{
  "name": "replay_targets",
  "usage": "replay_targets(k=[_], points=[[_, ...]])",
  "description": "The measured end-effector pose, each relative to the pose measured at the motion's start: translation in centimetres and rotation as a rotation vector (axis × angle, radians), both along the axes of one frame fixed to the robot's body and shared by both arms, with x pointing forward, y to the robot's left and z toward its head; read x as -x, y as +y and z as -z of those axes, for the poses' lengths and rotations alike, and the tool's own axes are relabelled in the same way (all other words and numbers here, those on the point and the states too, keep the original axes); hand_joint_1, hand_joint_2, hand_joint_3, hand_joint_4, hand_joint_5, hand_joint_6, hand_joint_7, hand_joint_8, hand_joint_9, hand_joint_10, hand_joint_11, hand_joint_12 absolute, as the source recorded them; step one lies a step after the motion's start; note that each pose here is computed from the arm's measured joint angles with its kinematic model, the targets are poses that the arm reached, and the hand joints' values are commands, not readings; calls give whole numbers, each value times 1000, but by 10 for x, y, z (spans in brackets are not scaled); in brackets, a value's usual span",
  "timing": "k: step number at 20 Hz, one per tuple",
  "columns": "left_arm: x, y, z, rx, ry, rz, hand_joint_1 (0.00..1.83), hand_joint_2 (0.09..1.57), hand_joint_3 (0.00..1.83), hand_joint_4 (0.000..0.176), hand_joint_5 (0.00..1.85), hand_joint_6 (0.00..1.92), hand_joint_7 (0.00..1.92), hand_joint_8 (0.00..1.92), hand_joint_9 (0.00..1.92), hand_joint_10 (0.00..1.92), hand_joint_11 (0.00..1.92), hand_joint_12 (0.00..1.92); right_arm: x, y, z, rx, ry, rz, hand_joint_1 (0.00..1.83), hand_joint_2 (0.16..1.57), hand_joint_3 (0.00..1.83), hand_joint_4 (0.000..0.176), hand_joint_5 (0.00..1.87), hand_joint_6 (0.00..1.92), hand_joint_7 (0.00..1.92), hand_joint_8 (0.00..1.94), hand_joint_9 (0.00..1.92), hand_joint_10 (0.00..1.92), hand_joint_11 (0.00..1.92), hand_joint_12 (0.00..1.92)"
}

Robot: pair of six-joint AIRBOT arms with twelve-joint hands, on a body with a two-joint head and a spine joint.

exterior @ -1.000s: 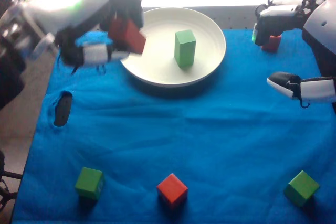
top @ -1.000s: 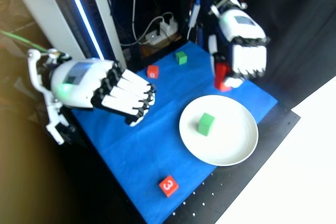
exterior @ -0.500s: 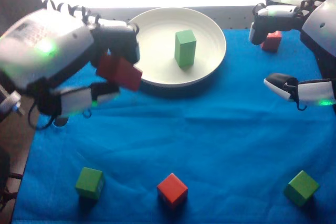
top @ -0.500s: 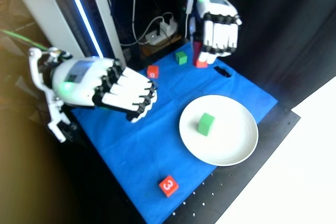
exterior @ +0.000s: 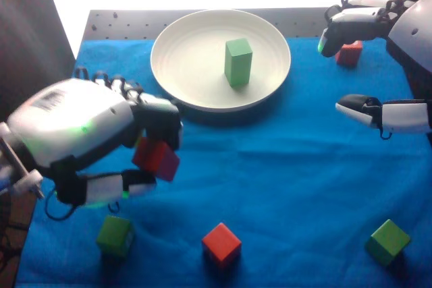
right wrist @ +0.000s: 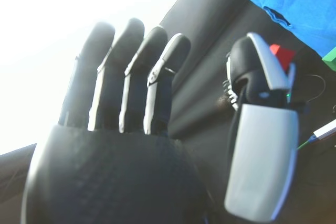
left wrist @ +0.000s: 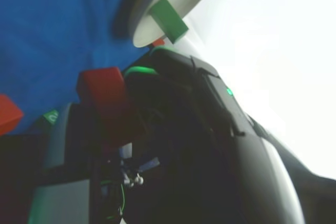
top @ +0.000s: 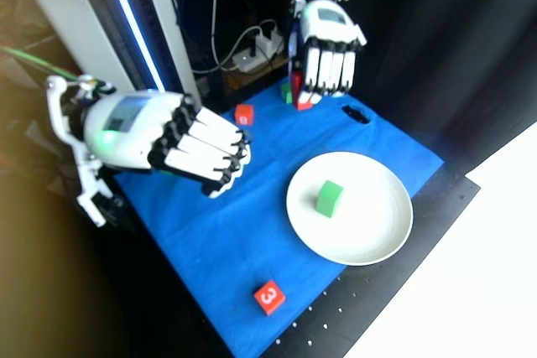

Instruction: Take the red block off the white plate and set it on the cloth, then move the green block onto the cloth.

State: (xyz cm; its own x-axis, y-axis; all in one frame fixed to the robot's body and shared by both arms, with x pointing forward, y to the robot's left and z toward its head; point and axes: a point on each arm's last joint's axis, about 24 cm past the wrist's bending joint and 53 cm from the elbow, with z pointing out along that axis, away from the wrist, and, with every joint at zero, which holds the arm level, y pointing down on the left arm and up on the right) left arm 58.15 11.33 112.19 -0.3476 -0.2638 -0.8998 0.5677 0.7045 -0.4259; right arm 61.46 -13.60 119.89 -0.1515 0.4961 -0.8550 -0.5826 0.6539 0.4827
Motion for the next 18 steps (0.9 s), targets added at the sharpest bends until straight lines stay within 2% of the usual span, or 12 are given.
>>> replay_targets(k=[1, 2, 6, 9, 11, 12, 13, 14, 15, 16, 17, 18], points=[[0, -1, 6, -16, 10, 9, 1169, 1276, 0, 0, 625, 1427, 750, 1464, 595, 1394, 397, 1602, 0, 0, 0, -1, 1, 1, 1002, 735, 442, 0, 681, 864, 549, 1130, 470, 1332, 327, 1815], [0, -2, 9, -21, 15, 11, 1136, 1284, 1, 0, 613, 1438, 744, 1490, 586, 1345, 378, 1604, 0, 0, 0, -1, 1, 2, 1020, 702, 490, 0, 683, 872, 556, 1144, 480, 1337, 337, 1817], [-3, -1, 27, -51, 63, 5, 1145, 1261, 0, 0, 650, 1394, 785, 1424, 604, 1311, 379, 1590, 0, 0, 0, -1, 0, 1, 1038, 693, 531, 0, 675, 876, 571, 1191, 503, 1400, 360, 1847], [-2, -4, 33, -61, 79, 13, 1150, 1251, 0, 0, 663, 1372, 798, 1400, 606, 1246, 360, 1564, 0, 0, 0, -1, -1, 0, 1055, 701, 505, 0, 673, 849, 544, 1179, 457, 1397, 304, 1871], [-2, -5, 36, -65, 85, 14, 1126, 1269, 3, 2, 641, 1427, 750, 1429, 537, 1201, 294, 1541, 0, -1, 0, -2, 1, 3, 1038, 697, 496, 0, 681, 856, 547, 1183, 451, 1398, 292, 1881], [-3, -5, 37, -67, 86, 13, 953, 1275, 1, 67, 662, 1449, 560, 1013, 459, 1070, 208, 1486, 0, -1, 0, -2, 1, 3, 1038, 691, 501, 0, 682, 857, 551, 1179, 457, 1393, 306, 1880], [-3, -4, 37, -67, 88, 13, 868, 1189, 0, 3, 471, 969, 511, 734, 412, 926, 147, 1429, 0, 0, 0, -2, -1, 1, 1002, 702, 527, 0, 657, 879, 530, 1206, 438, 1417, 300, 1900], [-3, -4, 38, -67, 90, 11, 721, 1137, 0, 27, 380, 608, 391, 460, 271, 790, 29, 1421, 0, 0, 0, -2, 0, 2, 1029, 696, 519, 0, 649, 886, 535, 1214, 444, 1416, 313, 1885], [-3, -4, 37, -66, 89, 11, 657, 1102, 0, 51, 356, 365, 331, 248, 188, 696, 5, 1391, 0, -1, 0, -3, 0, 2, 1034, 683, 525, 0, 646, 904, 539, 1211, 448, 1408, 320, 1886], [-1, -6, 31, -44, 81, 8, 639, 1014, 0, 129, 287, 72, 192, 24, 97, 330, 0, 1181, 0, -1, -1, -3, -1, 2, 1052, 663, 545, 0, 634, 915, 527, 1227, 454, 1404, 336, 1851], [-2, -5, 29, -41, 76, 7, 686, 990, 0, 148, 270, 24, 149, 4, 108, 226, 0, 1100, 0, 0, 0, -3, 0, 2, 1043, 666, 552, 0, 620, 913, 524, 1229, 446, 1409, 310, 1864], [-1, -5, 25, -34, 62, 7, 690, 986, 0, 156, 266, 12, 133, 1, 110, 195, 0, 1105, 0, -1, -1, -3, -1, 3, 1060, 663, 548, 0, 628, 914, 540, 1238, 464, 1422, 326, 1863]])
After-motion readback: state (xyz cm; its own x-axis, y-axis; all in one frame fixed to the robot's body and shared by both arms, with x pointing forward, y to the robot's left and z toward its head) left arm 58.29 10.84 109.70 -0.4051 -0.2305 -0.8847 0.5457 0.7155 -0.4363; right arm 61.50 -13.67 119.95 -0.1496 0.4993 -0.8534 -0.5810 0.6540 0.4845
